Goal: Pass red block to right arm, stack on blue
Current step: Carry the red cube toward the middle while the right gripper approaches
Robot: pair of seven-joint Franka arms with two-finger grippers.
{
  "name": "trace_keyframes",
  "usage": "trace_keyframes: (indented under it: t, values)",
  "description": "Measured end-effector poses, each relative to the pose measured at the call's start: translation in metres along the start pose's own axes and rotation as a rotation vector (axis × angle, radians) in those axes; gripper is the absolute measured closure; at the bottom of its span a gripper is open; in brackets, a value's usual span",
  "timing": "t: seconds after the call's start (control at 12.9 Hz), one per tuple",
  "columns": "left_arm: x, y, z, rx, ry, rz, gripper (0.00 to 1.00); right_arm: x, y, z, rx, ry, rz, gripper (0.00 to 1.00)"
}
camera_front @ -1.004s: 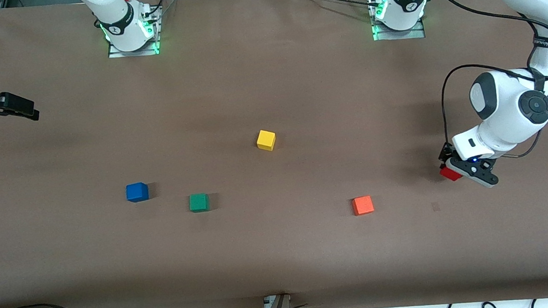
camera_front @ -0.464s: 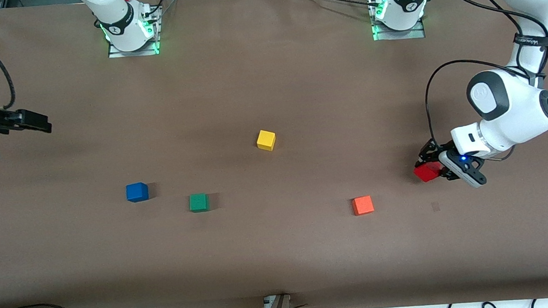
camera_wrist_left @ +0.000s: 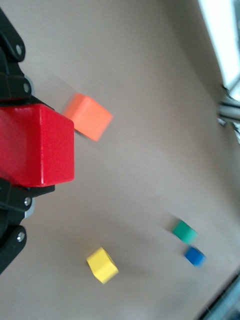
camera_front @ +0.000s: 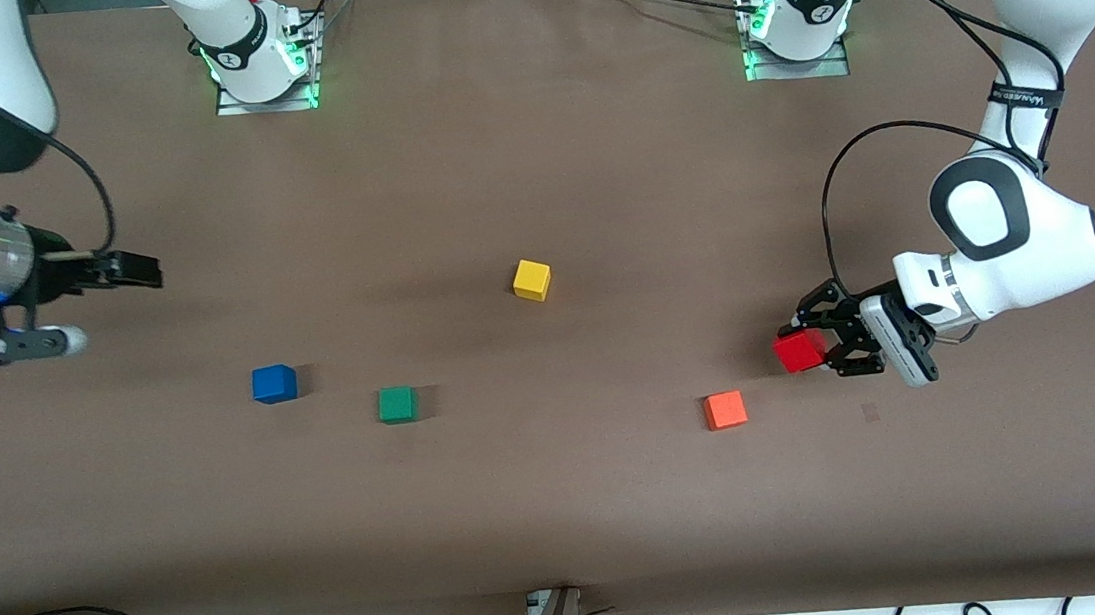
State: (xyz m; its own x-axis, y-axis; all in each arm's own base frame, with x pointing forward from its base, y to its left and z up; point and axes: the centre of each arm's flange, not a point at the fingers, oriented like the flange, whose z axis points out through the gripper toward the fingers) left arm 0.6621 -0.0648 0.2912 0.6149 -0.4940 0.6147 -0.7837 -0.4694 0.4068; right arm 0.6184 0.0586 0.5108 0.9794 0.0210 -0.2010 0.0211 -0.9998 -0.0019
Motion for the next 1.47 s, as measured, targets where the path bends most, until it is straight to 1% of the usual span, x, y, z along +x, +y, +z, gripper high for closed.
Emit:
trace_keyframes:
  t: [0.15,0.23,0.31,0.39,0.54,0.7,0.85,1.0,1.08,1.16,1.24,1.39,1.47]
  values:
    - [0.020,0.007,0.000,-0.069,0.071,0.062,0.44,0.015,-0.029,0.022,0.045,0.002,-0.032,0.00]
    - [0.035,0.015,0.004,-0.101,0.106,0.100,0.44,0.022,-0.046,0.033,0.081,-0.001,-0.047,0.00]
    - [0.051,0.026,0.012,-0.131,0.145,0.133,0.44,0.027,-0.063,0.044,0.129,-0.010,-0.056,0.00]
    - [0.067,0.039,0.026,-0.167,0.184,0.162,0.44,0.032,-0.078,0.054,0.194,-0.022,-0.058,0.00]
    - [0.089,0.060,0.066,-0.239,0.263,0.230,0.44,0.042,-0.099,0.073,0.364,-0.053,-0.037,0.00]
    - [0.107,0.075,0.109,-0.295,0.367,0.275,0.44,0.052,-0.118,0.092,0.574,-0.105,0.006,0.00]
    - [0.115,0.089,0.140,-0.329,0.450,0.303,0.44,0.063,-0.134,0.110,0.764,-0.144,0.021,0.00]
    - [0.123,0.103,0.160,-0.344,0.534,0.331,0.44,0.073,-0.152,0.128,0.942,-0.162,0.023,0.00]
    - [0.126,0.111,0.170,-0.346,0.578,0.345,0.44,0.077,-0.161,0.136,1.018,-0.166,0.035,0.00]
    - [0.127,0.119,0.182,-0.348,0.622,0.357,0.44,0.081,-0.171,0.140,1.079,-0.164,0.052,0.00]
    - [0.127,0.129,0.196,-0.352,0.660,0.368,0.44,0.082,-0.182,0.142,1.123,-0.158,0.065,0.00]
    - [0.122,0.151,0.231,-0.370,0.715,0.362,0.44,0.082,-0.205,0.142,1.194,-0.151,0.091,0.00]
    - [0.120,0.163,0.248,-0.380,0.737,0.351,0.44,0.081,-0.213,0.142,1.221,-0.150,0.102,0.00]
